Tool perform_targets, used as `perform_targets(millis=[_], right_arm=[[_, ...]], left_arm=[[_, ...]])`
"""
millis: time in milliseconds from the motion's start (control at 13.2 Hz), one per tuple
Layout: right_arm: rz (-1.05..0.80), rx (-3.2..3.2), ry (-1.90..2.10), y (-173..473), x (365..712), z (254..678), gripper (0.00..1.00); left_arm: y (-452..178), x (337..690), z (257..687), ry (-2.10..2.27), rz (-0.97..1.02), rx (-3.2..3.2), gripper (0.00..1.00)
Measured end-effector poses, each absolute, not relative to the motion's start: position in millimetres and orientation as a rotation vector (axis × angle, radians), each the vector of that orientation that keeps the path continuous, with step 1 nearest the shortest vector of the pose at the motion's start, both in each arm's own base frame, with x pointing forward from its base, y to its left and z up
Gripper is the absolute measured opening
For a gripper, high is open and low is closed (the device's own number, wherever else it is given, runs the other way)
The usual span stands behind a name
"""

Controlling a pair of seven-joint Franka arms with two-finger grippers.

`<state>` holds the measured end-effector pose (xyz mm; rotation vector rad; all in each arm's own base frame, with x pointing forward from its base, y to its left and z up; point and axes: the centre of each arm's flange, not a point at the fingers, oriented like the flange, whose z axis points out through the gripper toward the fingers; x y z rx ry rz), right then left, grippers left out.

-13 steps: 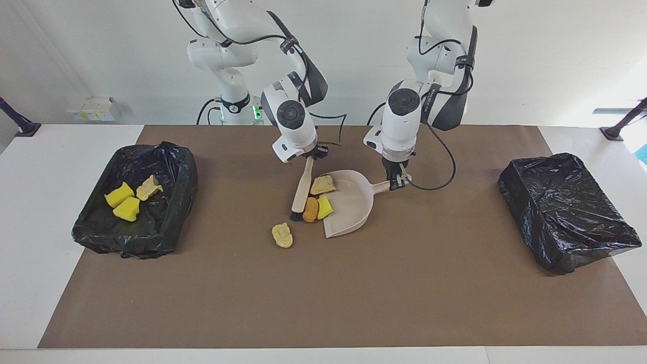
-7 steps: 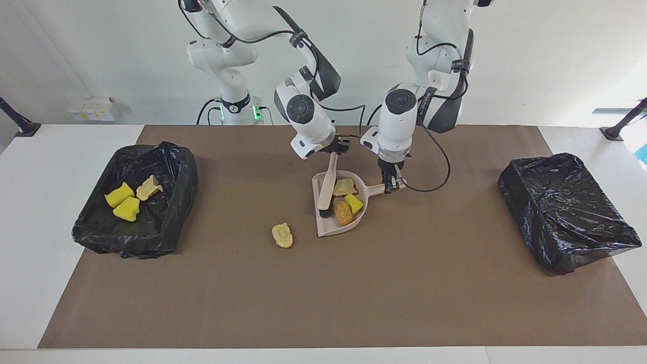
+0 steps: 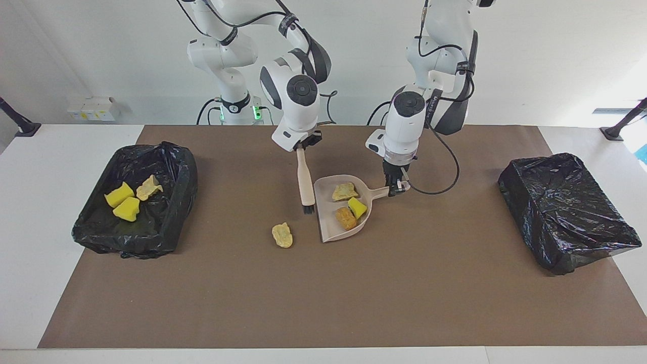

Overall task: Sweep and dump trash in bin
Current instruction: 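Sweep the chunks and sponge into the dustpan with the right gripper's brush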

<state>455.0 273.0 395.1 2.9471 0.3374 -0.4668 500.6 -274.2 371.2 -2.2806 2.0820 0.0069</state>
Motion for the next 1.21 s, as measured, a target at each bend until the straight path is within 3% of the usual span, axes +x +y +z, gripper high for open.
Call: perform_targets(millis=[304,607,911,1215], right_arm=[[-0.380,2.784,0.548,189.3,517.1,392.1,0.26],[-0.381,2.709,0.624,177.5,558.5,358.5,0.26],[-0.508,2.798,0.646,203.1,544.8,329.1,0.26],[-0.722,3.077,0.579,257.1,509.4,333.1,0.26]], left_arm=[[-271.6,505.5,377.8,2.048,0.021,-2.330,0.31],[-269.2,499.4,372.5,1.942,0.112,-2.439,0.31],[-267.9,496.2,372.1,1.918,0.171,-2.466,0.31],[-267.9,493.5,365.9,1.916,0.160,-2.468,0.31]])
